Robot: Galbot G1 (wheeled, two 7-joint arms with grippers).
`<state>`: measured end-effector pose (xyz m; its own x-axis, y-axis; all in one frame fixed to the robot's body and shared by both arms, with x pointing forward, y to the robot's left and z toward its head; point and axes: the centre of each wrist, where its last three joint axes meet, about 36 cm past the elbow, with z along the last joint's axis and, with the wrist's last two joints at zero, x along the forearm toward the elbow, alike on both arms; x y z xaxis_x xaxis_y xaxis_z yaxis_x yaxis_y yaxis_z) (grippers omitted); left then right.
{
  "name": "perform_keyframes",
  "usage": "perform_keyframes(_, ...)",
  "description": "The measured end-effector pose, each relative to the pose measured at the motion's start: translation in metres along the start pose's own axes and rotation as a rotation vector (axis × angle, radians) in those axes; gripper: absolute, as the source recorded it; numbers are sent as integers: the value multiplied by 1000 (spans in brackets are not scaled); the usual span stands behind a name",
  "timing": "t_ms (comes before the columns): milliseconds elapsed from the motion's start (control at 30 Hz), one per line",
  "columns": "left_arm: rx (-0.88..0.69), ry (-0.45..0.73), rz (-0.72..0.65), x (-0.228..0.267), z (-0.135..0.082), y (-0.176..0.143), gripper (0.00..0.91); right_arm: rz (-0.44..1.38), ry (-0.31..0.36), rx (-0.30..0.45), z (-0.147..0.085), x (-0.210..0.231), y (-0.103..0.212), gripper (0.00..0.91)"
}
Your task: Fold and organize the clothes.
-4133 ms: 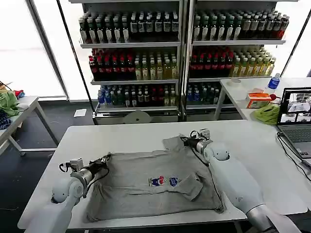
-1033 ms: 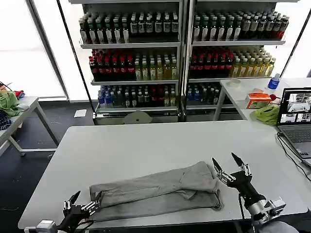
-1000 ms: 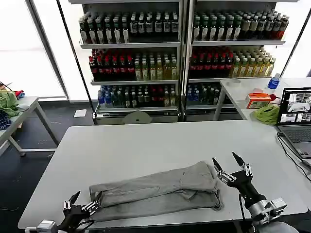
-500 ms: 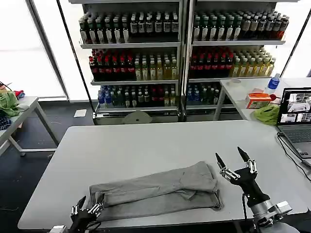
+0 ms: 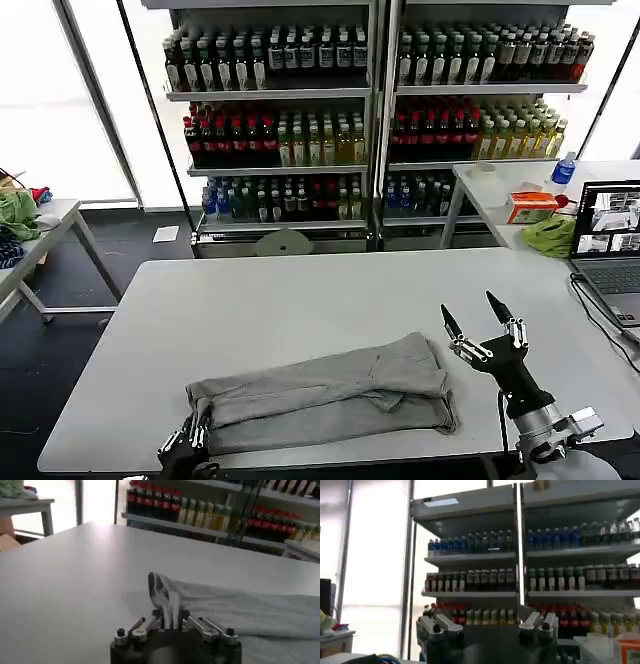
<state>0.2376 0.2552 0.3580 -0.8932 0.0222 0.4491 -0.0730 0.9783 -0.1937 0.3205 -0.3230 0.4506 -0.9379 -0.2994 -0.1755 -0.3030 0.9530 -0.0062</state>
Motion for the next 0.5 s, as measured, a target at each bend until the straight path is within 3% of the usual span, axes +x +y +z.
perform_keyframes(267, 12, -41, -3, -2, -7, -1, 0, -4, 1, -18, 0, -3, 1, 907)
perform_keyframes(500, -27, -123, -9, -2, -35, 13, 0, 0, -5, -24, 0, -6, -1, 907)
